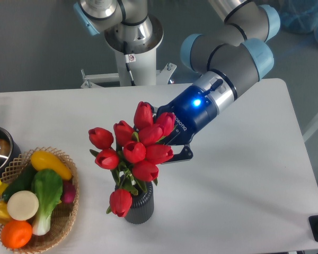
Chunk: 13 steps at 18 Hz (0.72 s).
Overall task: Insert the flowers into the vase
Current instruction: 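Lower the tulip stems down into the black vase opening, then push the tulips deeper into the vase and open the gripper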
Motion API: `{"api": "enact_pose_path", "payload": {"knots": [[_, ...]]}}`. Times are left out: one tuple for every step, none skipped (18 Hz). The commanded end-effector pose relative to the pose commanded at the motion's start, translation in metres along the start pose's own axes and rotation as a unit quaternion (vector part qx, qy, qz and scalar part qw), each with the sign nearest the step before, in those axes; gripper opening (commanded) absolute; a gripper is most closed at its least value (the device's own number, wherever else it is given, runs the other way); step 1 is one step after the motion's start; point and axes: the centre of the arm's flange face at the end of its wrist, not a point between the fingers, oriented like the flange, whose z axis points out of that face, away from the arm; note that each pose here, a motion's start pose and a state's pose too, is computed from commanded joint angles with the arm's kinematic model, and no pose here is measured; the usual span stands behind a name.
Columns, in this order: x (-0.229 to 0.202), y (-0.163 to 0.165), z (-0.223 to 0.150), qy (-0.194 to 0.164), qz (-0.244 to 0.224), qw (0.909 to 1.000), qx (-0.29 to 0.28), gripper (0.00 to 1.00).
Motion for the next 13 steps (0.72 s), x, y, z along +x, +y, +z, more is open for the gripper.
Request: {"api": "enact_pose_path", "payload": {"knots": [[-0.002, 0.003, 0.001, 0.0, -0.001, 1.0, 0.0, 0.07], [-0.006, 0.008, 0.003, 0.002, -0.003, 1.0, -0.001, 0.07], [-0.008, 0.011, 0.003, 0.002, -0.003, 1.0, -0.002, 0.07], [-0.009, 0.013, 0.004, 0.001, -0.004, 1.0, -0.003, 0.08], [-0.008, 0.017, 0.007, 0.003, -0.006, 1.0, -0.005, 0.08], [-0.009, 0.022, 0.011, 0.005, -0.008, 0.9999, -0.007, 0.08], [-0.012, 0.025, 0.011, 0.005, -0.007, 0.9999, -0.008, 0.08], [-0.013, 0.027, 0.012, 0.004, -0.008, 0.9999, -0.01, 0.08], [-0.015, 0.03, 0.013, 0.005, -0.01, 0.9999, -0.011, 0.09], [-0.015, 0.032, 0.013, 0.004, -0.012, 0.9999, -0.012, 0.09], [-0.017, 0.034, 0.014, 0.004, -0.014, 0.9998, -0.013, 0.09], [-0.019, 0.041, 0.017, 0.005, -0.017, 0.9997, -0.015, 0.1], [-0.018, 0.044, 0.02, 0.008, -0.012, 0.9998, -0.016, 0.1]]}}
